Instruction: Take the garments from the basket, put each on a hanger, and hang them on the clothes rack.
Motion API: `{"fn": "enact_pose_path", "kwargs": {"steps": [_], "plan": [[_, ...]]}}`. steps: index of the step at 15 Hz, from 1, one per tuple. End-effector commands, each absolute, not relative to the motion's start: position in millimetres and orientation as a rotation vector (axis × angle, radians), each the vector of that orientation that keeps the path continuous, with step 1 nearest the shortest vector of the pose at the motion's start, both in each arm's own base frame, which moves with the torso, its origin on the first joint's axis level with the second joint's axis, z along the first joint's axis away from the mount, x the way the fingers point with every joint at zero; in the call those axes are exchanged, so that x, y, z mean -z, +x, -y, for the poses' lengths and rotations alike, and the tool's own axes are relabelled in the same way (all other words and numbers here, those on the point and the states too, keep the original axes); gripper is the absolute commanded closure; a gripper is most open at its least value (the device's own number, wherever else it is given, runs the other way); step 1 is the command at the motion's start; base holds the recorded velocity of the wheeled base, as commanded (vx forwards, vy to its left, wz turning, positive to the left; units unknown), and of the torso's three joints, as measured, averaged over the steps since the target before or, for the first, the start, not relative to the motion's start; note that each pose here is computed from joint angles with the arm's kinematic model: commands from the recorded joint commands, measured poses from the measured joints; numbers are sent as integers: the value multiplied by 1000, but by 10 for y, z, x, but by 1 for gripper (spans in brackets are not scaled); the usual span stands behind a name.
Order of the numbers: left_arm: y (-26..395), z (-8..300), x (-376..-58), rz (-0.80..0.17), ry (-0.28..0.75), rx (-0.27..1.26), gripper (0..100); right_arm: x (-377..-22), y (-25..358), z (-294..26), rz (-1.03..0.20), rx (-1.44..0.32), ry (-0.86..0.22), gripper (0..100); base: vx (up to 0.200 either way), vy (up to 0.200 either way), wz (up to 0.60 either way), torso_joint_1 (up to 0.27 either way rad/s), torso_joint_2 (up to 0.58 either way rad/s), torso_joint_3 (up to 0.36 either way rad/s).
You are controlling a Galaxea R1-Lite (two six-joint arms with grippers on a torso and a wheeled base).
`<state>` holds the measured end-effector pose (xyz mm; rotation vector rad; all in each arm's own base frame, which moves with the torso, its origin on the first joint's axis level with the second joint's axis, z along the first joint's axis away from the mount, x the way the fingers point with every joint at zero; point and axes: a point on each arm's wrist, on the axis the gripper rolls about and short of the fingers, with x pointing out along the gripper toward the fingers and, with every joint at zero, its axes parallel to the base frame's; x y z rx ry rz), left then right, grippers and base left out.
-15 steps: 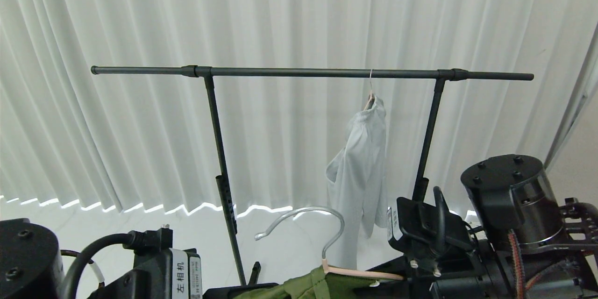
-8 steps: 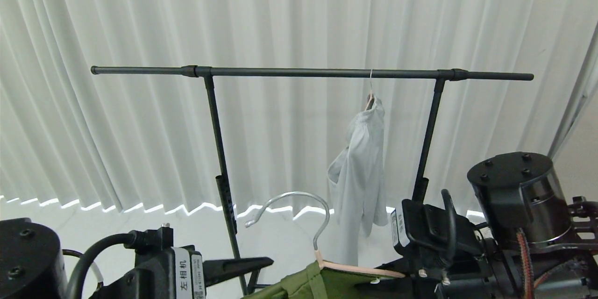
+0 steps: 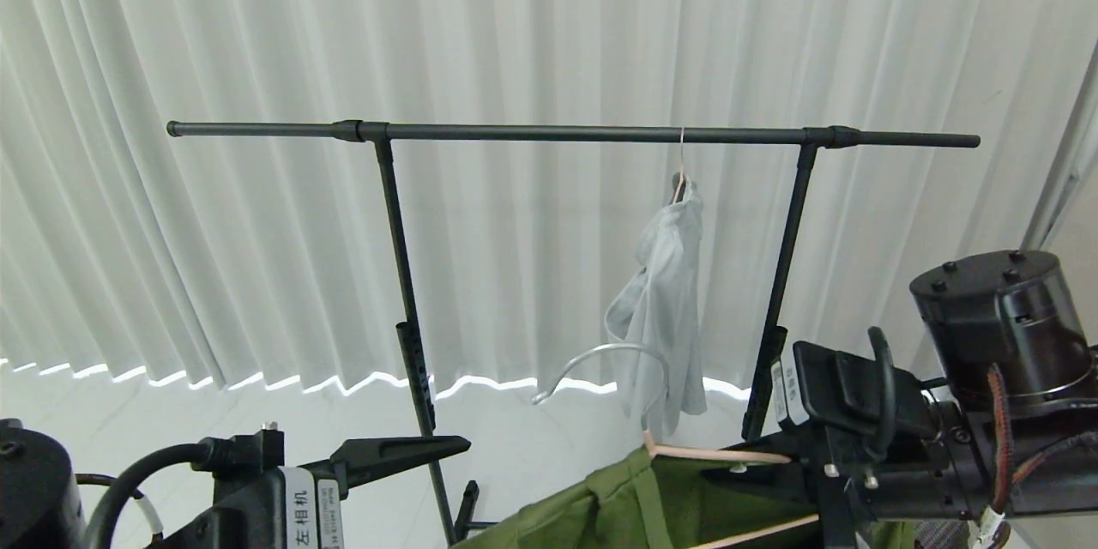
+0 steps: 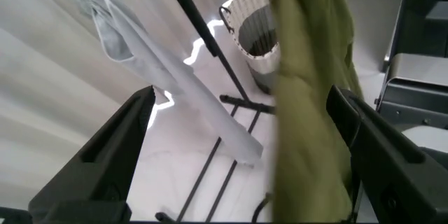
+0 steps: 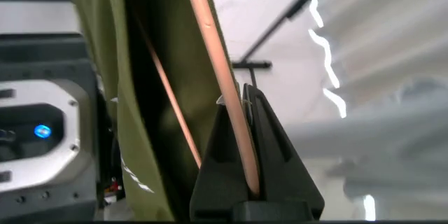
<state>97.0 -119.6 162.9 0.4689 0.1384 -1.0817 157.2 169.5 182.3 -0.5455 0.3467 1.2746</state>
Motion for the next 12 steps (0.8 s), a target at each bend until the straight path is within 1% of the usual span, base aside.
{"fn": "enact_pose_path", "kwargs": {"steps": [1, 4, 5, 7, 10, 12], "plan": [[931, 1080, -1572, -149, 469, 1041, 0, -1874, 1678, -1519, -340, -1192, -537, 100, 0, 0, 0, 0, 0, 0], [907, 859, -1441, -189, 472, 942, 0, -1902, 1663, -1406, -364, -1161, -533, 100, 0, 0, 0, 0, 0, 0], [913, 797, -1375, -223, 472, 903, 0, -1920, 1655, -1400, -356, -1160, -533, 100, 0, 0, 0, 0, 0, 0], [952, 690, -1196, -328, 476, 828, 0, -1951, 1631, -1381, -342, -1157, -531, 100, 0, 0, 0, 0, 0, 0], [1015, 717, -1040, -442, 488, 832, 0, -1958, 1619, -1386, -322, -1171, -553, 100, 0, 0, 0, 0, 0, 0], [1089, 766, -1022, -473, 488, 838, 0, -1970, 1605, -1396, -312, -1180, -555, 100, 0, 0, 0, 0, 0, 0]]}}
